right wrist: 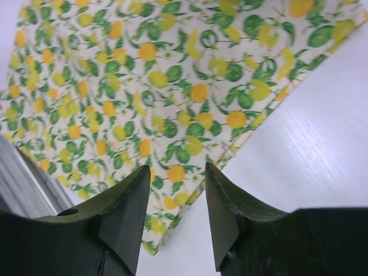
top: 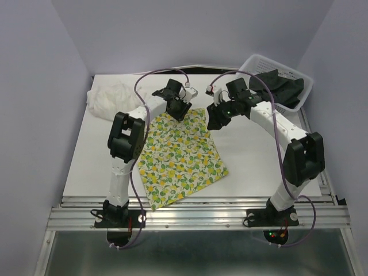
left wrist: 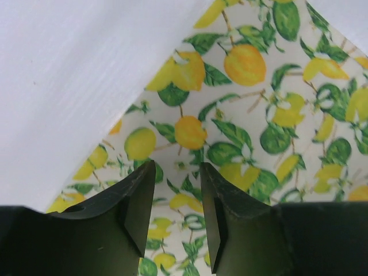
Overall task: Fold and stack the skirts
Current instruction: Flatten the skirt out
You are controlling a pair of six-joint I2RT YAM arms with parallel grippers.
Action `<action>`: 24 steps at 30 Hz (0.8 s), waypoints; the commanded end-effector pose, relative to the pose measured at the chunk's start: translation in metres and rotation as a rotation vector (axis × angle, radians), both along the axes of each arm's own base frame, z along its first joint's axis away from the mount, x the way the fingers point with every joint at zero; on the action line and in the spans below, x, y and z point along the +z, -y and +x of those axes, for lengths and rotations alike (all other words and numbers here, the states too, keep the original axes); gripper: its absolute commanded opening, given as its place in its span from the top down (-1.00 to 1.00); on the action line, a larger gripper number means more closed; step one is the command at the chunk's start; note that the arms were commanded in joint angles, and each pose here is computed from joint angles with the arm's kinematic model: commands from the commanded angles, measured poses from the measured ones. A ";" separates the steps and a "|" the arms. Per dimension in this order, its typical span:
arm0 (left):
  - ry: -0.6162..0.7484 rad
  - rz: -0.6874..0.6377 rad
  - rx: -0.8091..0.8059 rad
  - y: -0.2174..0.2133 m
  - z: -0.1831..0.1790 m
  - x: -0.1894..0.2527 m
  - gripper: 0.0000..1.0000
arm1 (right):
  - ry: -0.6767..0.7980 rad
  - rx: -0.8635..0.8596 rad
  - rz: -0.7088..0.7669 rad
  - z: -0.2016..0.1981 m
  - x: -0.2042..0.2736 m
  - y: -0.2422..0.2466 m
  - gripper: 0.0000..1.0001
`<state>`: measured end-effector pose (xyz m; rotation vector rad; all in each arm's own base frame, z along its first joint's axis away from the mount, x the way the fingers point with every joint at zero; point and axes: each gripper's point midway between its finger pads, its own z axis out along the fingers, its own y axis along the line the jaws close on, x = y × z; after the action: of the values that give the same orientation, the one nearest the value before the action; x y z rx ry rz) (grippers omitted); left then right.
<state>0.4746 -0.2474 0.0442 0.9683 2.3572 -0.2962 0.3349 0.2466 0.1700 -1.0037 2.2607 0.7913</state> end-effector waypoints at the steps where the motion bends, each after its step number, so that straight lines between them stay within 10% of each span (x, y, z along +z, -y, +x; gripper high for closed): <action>1: 0.200 -0.063 0.028 -0.017 -0.002 0.095 0.00 | 0.032 -0.061 -0.013 0.043 -0.022 -0.004 0.03; 8: 0.130 -0.108 -0.027 -0.027 -0.055 0.101 -0.03 | -0.075 -0.034 0.063 0.043 -0.047 -0.024 0.03; 24: -0.140 0.023 -0.285 -0.022 -0.160 -0.012 0.03 | -0.225 0.017 -0.277 -0.033 -0.138 0.049 -0.01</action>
<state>0.3311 -0.2058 0.0389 1.2080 2.4055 -0.4389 0.3137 0.2171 0.0309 -1.0113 2.5771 0.7614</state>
